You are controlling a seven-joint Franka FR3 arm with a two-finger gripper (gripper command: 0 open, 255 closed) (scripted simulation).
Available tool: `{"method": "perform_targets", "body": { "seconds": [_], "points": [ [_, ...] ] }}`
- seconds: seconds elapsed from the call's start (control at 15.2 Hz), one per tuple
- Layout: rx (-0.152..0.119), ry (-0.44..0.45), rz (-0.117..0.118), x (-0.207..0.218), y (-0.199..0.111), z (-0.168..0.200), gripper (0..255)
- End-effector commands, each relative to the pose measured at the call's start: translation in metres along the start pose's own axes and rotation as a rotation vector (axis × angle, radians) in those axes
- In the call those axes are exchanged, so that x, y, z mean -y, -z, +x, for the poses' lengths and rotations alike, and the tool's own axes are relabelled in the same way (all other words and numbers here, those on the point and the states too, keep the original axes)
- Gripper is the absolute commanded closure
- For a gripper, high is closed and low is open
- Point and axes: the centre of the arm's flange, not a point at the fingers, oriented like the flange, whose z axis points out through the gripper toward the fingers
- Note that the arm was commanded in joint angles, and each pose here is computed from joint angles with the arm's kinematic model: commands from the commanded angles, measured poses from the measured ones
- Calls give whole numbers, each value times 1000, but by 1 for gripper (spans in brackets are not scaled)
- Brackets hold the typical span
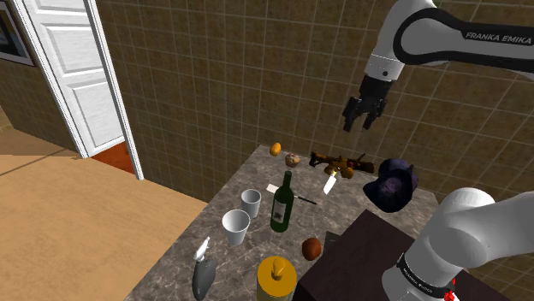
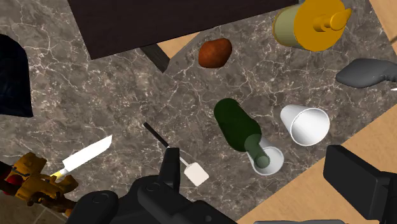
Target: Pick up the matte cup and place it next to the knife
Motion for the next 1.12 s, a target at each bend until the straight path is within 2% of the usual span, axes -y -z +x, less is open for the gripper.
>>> {"method": "perform_targets", "body": {
  "seconds": [0.0, 1.06],
  "points": [
    [0, 0, 0, 0, 0, 0, 0],
    [7, -7, 8, 52, -179, 100, 0]
  ]
}}
